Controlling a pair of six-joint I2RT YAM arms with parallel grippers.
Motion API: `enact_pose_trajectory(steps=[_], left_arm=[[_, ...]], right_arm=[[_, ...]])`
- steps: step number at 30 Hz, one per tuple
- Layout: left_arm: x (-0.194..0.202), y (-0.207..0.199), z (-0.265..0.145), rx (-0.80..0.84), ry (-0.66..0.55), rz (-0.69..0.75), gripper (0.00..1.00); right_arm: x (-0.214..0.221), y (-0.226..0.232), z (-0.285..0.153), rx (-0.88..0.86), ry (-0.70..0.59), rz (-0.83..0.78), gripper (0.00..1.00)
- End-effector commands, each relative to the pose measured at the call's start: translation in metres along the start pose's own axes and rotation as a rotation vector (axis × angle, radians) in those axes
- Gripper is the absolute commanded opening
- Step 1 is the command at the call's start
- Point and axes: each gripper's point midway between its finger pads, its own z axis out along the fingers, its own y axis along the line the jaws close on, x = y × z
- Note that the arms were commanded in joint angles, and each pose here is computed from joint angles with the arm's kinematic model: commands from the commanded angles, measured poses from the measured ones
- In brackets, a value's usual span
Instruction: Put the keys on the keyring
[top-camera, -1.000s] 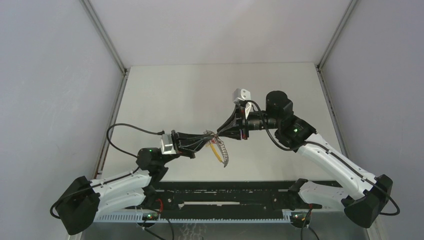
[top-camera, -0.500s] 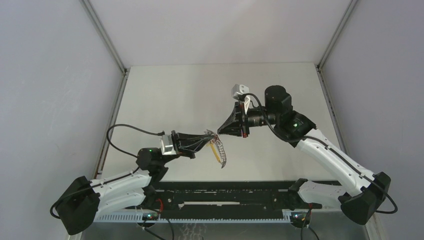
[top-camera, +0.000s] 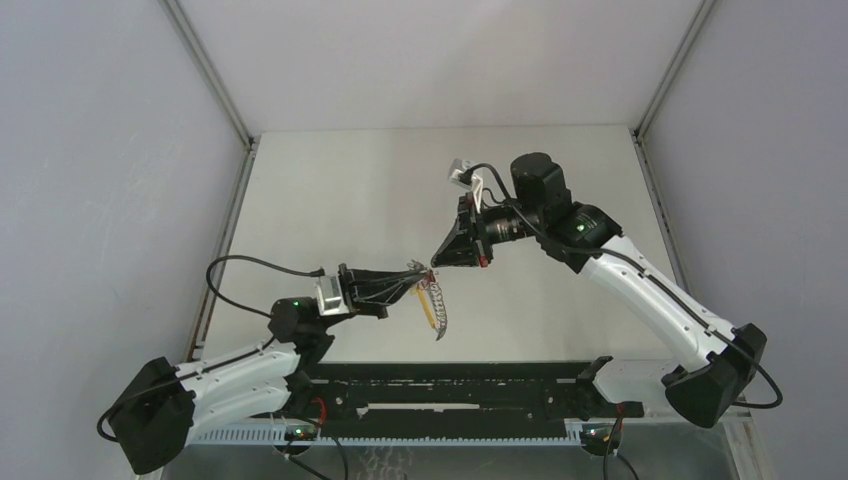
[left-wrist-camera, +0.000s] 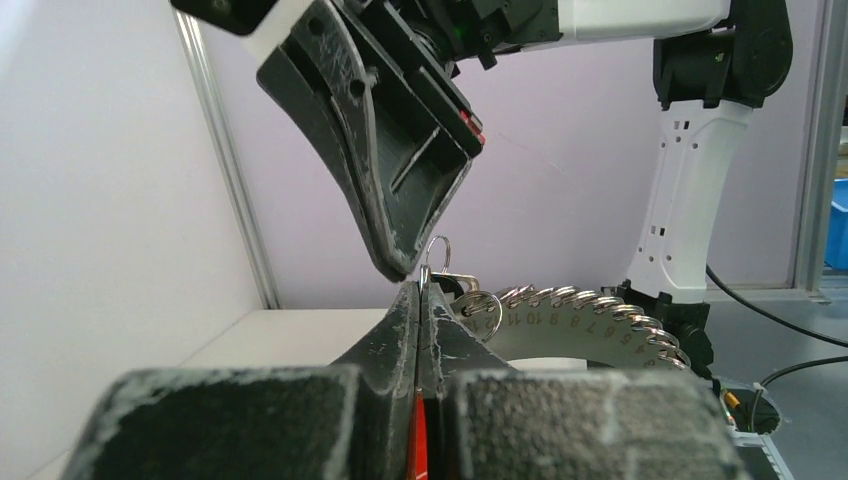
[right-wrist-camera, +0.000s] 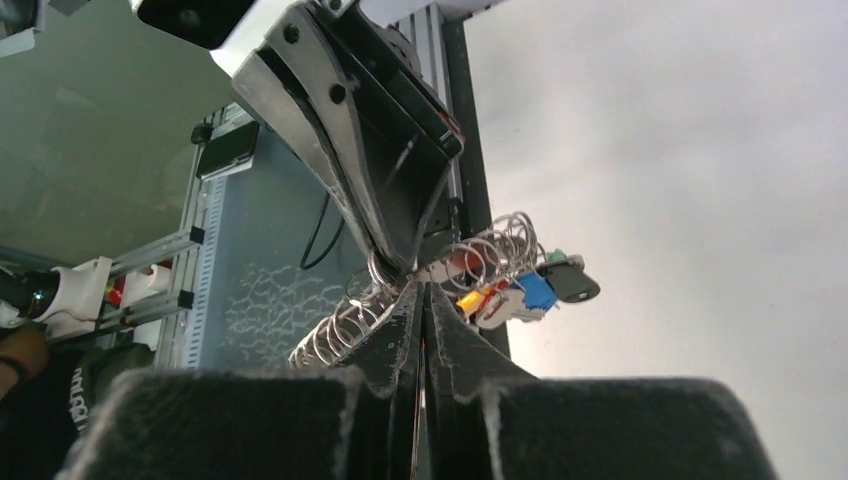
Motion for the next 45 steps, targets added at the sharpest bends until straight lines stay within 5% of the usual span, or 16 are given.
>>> enact_pose_trajectory(steps=[1, 10, 19, 32, 41, 45], left_arm=[[-0.028, 0.002, 0.002, -0.010, -0.097, 0.073, 0.00], [-0.026, 0.010, 0.002, -0.064, -0.099, 0.026, 0.00], [-0.033, 0.007, 0.003, -0.053, -0.116, 0.014, 0.00], [-0.033, 0.007, 0.003, -0.049, -0.117, 0.019, 0.00], [-0.035, 0.005, 0.004, -0.037, -0.121, 0.033, 0.00], [-0.039, 0.002, 0.004, -0.023, -0.132, 0.047, 0.00]], right_arm=[[-0.011, 0.014, -0.012, 0.028, -0.031, -0.067, 0.04], [-0.010, 0.023, -0.035, 0.130, -0.153, -0.403, 0.33], [-0.006, 0.014, -0.010, 0.140, -0.159, -0.502, 0.37], [-0.011, 0.025, -0.001, 0.063, -0.182, -0.497, 0.28], [-0.012, 0.023, -0.004, 0.027, -0.189, -0.401, 0.00], [-0.013, 0.019, -0.009, 0.007, -0.187, -0.296, 0.00]])
